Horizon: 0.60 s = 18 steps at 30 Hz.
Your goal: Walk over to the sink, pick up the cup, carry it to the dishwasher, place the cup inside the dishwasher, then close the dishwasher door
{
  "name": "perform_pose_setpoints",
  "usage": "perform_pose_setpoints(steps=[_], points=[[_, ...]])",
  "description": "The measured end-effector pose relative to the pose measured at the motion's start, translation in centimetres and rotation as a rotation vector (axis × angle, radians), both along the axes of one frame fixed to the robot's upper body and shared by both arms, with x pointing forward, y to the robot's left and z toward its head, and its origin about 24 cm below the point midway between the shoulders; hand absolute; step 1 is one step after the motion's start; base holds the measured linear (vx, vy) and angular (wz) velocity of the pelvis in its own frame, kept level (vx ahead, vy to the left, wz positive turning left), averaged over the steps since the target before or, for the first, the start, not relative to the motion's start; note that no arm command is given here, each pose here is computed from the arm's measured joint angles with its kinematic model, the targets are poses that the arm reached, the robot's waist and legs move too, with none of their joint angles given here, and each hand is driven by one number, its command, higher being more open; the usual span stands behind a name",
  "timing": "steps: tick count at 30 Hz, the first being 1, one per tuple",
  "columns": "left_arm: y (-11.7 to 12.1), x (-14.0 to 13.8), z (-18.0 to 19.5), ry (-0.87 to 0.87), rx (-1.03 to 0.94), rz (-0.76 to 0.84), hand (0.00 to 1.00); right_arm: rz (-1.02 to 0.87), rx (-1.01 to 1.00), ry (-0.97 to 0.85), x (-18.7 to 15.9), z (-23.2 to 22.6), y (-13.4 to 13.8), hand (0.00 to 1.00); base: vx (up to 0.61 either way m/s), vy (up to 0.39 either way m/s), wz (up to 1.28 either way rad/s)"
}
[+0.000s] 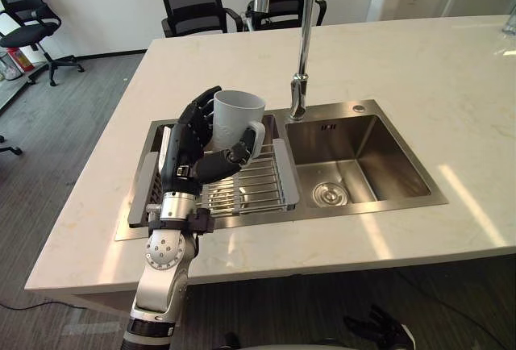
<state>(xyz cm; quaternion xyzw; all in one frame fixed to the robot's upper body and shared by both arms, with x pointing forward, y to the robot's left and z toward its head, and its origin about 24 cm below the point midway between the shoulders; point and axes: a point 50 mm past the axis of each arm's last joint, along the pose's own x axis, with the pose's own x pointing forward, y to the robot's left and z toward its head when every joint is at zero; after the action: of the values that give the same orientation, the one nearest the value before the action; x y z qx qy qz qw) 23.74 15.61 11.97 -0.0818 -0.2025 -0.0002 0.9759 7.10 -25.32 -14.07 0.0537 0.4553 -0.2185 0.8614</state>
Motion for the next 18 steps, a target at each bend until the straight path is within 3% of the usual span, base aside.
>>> perform_pose_setpoints(steps=[6, 10, 13, 16, 18], points=[[0.1, -0.6, 1.9, -0.091, -0.036, 0.039, 0.3, 0.027, -0.002, -0.104, 3.2, 0.8, 1.8, 0.9, -0.03, 0.001, -0.45], [0.2, -0.6, 2.5, -0.127, -0.065, 0.06, 0.3, 0.022, -0.029, -0.149, 4.1, 1.5, 1.7, 0.9, -0.08, 0.039, -0.1], [1.5, -1.0, 2.3, -0.125, -0.093, 0.129, 0.3, 0.045, -0.019, -0.149, 4.2, 1.4, 2.1, 0.9, -0.11, 0.015, -0.01], [3.0, -1.5, 3.2, -0.179, -0.146, 0.198, 0.3, 0.088, -0.011, -0.206, 6.8, 2.0, 2.7, 0.9, -0.17, -0.052, -0.08], [2.4, -1.6, 2.7, -0.162, -0.184, 0.189, 0.3, 0.084, -0.021, -0.209, 7.3, 2.1, 2.3, 0.9, -0.21, -0.062, 0.44]])
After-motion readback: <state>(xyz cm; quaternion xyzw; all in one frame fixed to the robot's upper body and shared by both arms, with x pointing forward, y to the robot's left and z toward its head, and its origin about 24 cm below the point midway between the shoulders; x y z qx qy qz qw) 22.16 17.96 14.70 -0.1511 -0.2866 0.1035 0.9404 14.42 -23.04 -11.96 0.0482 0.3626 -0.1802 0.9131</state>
